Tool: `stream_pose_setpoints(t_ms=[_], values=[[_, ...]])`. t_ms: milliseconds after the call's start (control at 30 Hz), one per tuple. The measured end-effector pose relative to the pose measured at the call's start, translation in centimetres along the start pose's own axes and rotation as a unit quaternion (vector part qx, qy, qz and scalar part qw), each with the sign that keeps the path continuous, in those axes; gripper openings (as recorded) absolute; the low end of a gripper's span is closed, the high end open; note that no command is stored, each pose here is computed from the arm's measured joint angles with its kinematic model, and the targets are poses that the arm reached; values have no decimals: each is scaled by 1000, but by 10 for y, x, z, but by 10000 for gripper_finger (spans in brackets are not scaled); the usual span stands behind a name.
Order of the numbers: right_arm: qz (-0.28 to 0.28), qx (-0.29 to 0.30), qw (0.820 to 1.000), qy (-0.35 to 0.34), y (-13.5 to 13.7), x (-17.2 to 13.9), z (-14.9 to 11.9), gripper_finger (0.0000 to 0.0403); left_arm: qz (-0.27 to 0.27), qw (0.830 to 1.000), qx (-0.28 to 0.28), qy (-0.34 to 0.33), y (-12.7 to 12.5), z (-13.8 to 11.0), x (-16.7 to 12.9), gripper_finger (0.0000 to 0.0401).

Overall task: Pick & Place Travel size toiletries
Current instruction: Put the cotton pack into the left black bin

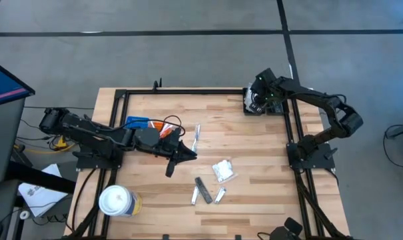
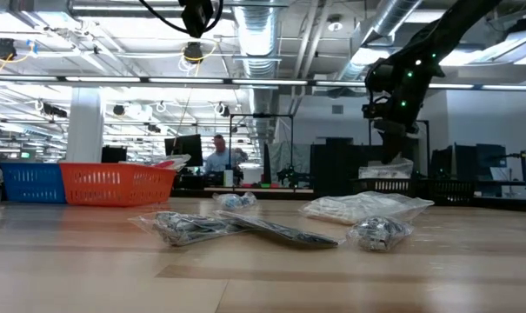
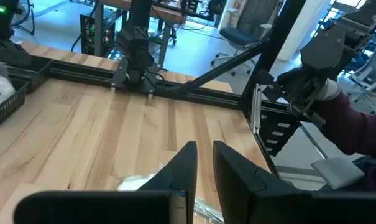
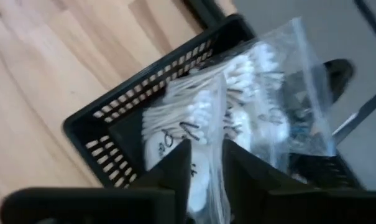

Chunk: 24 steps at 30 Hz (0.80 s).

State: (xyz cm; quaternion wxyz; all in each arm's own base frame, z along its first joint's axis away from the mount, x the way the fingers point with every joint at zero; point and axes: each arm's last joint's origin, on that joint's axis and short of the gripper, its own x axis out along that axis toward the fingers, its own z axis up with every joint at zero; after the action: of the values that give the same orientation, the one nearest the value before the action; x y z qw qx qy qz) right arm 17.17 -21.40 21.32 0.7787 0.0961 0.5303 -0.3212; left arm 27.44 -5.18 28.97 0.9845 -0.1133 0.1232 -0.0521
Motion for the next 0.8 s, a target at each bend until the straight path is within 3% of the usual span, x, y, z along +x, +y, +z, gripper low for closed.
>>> stream_pose_setpoints(t_ms=[200, 367, 500, 700, 800], values=[[-11, 9, 1000, -5, -2, 0, 1, 145, 0, 1000, 0, 0, 0, 0, 0, 47], [3, 21, 1000, 22, 5, -4, -4, 162, 0, 1000, 0, 0, 0, 0, 0, 47], [20, 9, 999, 42, 20, -5, -5, 132, 1, 1000, 0, 0, 0, 0, 0, 47], [38, -19, 998, 55, 39, -8, -5, 16, 3, 1000, 0, 0, 0, 0, 0, 47], [21, -20, 998, 57, 42, -8, -5, 16, 3, 1000, 0, 0, 0, 0, 0, 47]])
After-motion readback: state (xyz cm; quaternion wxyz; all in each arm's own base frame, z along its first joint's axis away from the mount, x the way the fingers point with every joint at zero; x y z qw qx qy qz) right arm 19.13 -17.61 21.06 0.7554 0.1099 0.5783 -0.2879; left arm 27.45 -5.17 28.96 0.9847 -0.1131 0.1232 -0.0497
